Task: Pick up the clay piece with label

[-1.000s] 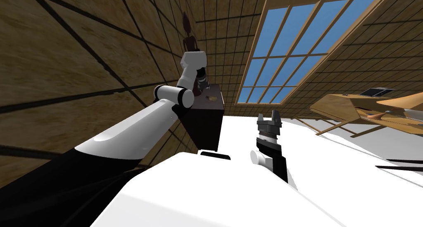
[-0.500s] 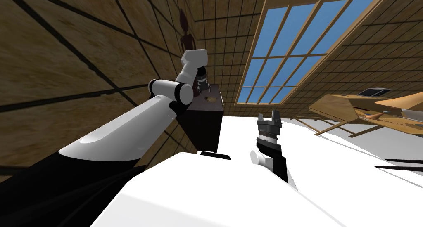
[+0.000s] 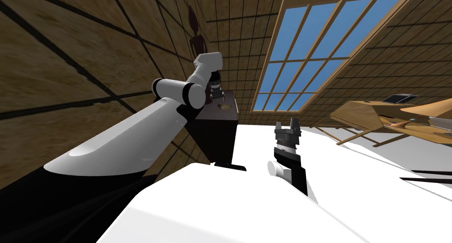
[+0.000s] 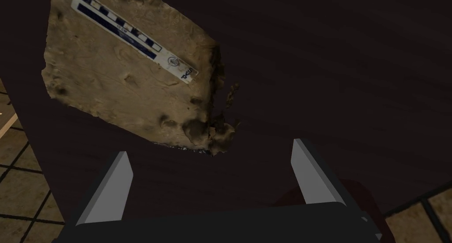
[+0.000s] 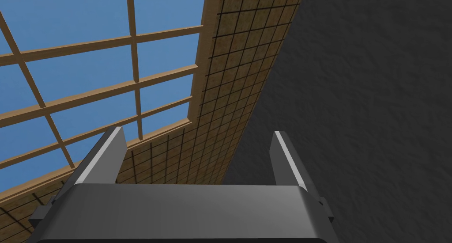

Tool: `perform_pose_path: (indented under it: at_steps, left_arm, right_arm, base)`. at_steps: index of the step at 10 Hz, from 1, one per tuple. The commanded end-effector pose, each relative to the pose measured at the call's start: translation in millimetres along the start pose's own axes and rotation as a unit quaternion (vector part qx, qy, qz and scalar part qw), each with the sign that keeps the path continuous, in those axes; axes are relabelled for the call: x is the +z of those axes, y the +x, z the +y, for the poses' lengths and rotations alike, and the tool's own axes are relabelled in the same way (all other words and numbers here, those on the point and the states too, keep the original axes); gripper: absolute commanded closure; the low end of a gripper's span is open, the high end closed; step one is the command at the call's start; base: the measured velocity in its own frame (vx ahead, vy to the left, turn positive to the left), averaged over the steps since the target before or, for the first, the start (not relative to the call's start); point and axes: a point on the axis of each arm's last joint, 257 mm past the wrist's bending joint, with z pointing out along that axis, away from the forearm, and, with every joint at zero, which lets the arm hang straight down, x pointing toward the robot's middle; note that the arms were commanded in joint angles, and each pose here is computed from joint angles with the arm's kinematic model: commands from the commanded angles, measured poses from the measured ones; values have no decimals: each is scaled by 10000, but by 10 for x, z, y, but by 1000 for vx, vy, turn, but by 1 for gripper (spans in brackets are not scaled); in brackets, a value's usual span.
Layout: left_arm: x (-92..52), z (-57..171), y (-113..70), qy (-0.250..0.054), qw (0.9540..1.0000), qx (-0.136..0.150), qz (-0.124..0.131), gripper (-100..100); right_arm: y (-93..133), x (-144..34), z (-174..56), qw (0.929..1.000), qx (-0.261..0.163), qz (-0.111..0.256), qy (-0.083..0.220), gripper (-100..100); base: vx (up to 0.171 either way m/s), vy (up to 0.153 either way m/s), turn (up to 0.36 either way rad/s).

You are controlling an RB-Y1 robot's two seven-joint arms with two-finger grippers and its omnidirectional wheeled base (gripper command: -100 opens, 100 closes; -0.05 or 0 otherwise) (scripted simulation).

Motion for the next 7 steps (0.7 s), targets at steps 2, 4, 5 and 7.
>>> perform_pose_path:
  at_steps: [2,4,5,7]
  left_arm:
    - [15,62,134,-122,9996,43,243,-100]
    - [14,85,186,-173,9992,59,345,-100]
    - [18,77,168,-157,9994,56,317,-100]
    - [172,61,162,-168,9993,33,325,-100]
  right_arm:
    - [0,0,0,10000,0,0,0,0]
    - [0,0,0,10000,0,0,0,0]
    - [0,0,0,10000,0,0,0,0]
    - [0,0,0,10000,0,0,0,0]
  base:
    - [14,-7,-2]
    - [15,-10,1]
    - [0,0,0]
    - [-6,7,-17]
